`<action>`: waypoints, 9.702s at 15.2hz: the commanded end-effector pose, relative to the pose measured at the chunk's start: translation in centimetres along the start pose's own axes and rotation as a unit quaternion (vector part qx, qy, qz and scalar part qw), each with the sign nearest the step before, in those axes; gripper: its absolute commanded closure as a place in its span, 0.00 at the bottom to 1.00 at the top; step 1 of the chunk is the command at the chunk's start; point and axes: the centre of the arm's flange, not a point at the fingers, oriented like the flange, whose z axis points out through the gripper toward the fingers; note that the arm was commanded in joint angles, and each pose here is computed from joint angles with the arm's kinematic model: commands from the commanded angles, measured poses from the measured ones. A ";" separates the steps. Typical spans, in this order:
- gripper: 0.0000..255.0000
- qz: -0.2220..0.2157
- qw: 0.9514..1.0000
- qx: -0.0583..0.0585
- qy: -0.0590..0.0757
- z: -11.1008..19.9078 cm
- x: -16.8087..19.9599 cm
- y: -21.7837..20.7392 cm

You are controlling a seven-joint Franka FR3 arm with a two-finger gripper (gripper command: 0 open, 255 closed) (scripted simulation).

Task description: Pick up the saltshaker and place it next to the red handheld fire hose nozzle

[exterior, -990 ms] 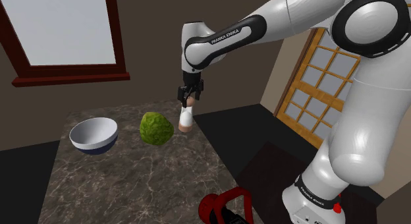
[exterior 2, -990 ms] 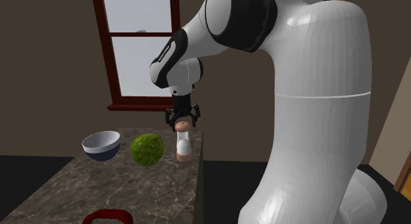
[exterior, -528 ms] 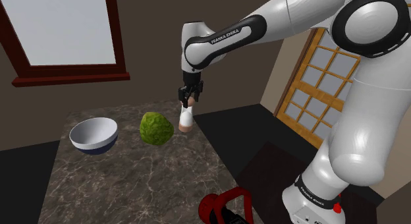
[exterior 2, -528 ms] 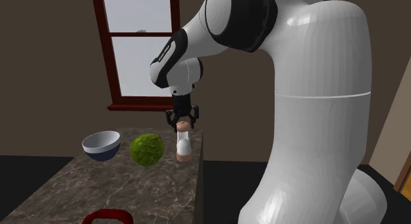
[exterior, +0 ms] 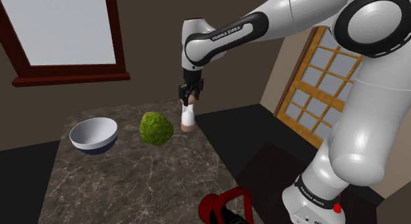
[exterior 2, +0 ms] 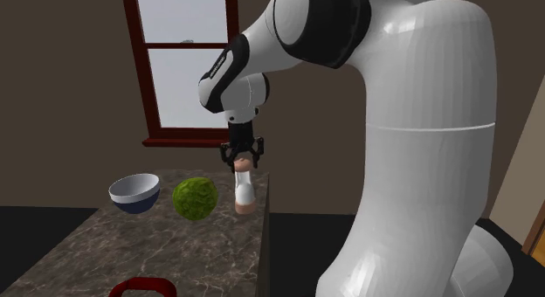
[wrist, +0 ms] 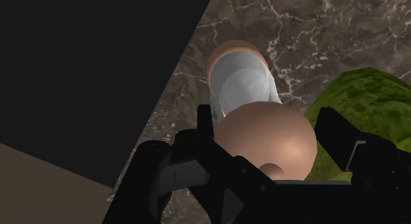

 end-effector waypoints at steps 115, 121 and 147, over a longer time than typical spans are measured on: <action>1.00 0.000 1.000 0.000 0.000 -20.6 -32.3 -48.9; 1.00 0.000 1.000 0.000 0.000 -17.4 -32.1 -49.0; 1.00 0.000 1.000 0.000 0.000 -3.7 -31.4 -49.4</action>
